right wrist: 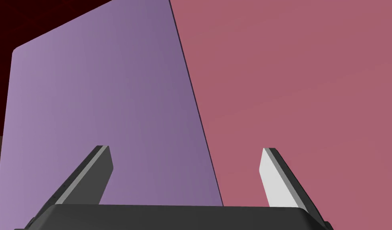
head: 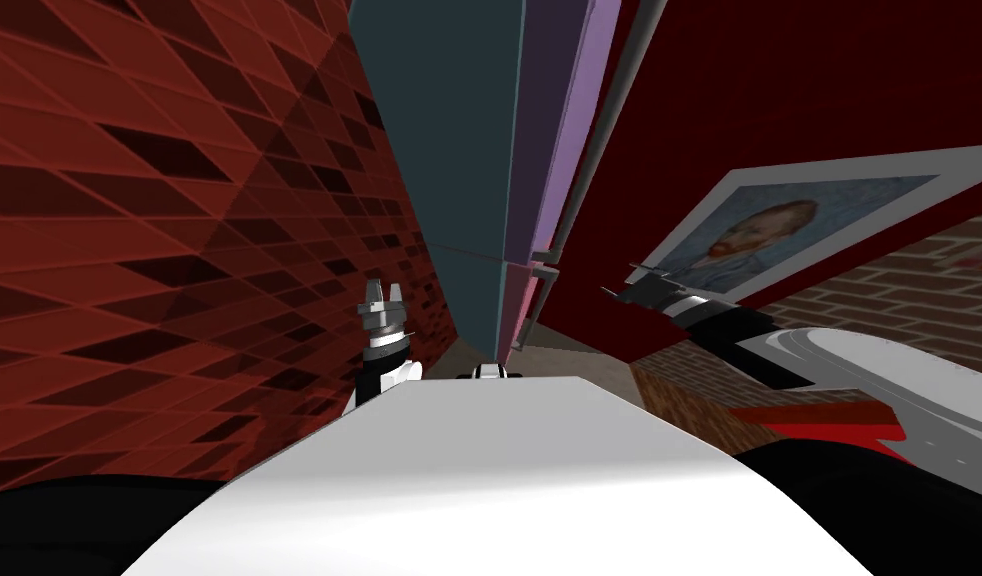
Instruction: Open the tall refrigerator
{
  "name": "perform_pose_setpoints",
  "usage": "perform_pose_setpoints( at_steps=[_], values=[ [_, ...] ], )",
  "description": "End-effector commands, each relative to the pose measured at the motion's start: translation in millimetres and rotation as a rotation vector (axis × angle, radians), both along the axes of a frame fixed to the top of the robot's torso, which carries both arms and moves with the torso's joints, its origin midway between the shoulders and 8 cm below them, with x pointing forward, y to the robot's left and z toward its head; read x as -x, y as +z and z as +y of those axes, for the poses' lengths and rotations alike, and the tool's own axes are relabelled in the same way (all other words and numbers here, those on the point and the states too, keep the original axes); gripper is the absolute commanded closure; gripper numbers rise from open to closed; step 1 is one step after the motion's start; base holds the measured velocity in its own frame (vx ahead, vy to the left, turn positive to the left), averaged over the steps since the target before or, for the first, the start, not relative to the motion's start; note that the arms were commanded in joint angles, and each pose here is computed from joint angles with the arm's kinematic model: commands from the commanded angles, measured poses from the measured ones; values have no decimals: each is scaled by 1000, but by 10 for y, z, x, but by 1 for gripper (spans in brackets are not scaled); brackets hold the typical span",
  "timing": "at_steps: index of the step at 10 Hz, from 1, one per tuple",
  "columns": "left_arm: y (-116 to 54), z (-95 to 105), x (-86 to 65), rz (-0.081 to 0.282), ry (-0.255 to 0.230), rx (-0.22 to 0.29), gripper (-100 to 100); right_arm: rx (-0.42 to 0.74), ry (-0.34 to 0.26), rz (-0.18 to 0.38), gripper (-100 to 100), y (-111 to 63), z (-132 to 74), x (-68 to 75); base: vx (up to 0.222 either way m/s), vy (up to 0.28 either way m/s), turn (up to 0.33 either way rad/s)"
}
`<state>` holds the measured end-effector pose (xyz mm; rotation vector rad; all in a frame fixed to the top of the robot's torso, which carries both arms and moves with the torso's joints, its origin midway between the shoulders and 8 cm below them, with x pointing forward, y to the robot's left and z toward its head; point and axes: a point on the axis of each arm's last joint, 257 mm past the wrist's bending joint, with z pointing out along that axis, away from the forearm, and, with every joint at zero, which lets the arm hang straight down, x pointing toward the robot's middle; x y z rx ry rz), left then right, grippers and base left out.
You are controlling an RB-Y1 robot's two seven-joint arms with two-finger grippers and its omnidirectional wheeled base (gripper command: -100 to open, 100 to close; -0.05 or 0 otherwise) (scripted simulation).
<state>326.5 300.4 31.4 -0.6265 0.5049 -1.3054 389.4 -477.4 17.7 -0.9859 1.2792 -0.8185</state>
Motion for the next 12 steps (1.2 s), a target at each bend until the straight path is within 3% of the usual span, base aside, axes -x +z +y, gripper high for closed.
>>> perform_pose_setpoints(
  at_steps=[1,10,12],
  values=[
    [0,0,0,0,0,0,0,-42,-17,14,-100,-12,-87,-9,3,247,-18],
    [0,0,0,0,0,0,0,-189,-82,59,-100,-68,-393,-23,1,250,-21],
    [1,0,0,0,0,0,0,-181,-81,56,-100,-64,-383,-18,-4,65,-3]
  ],
)
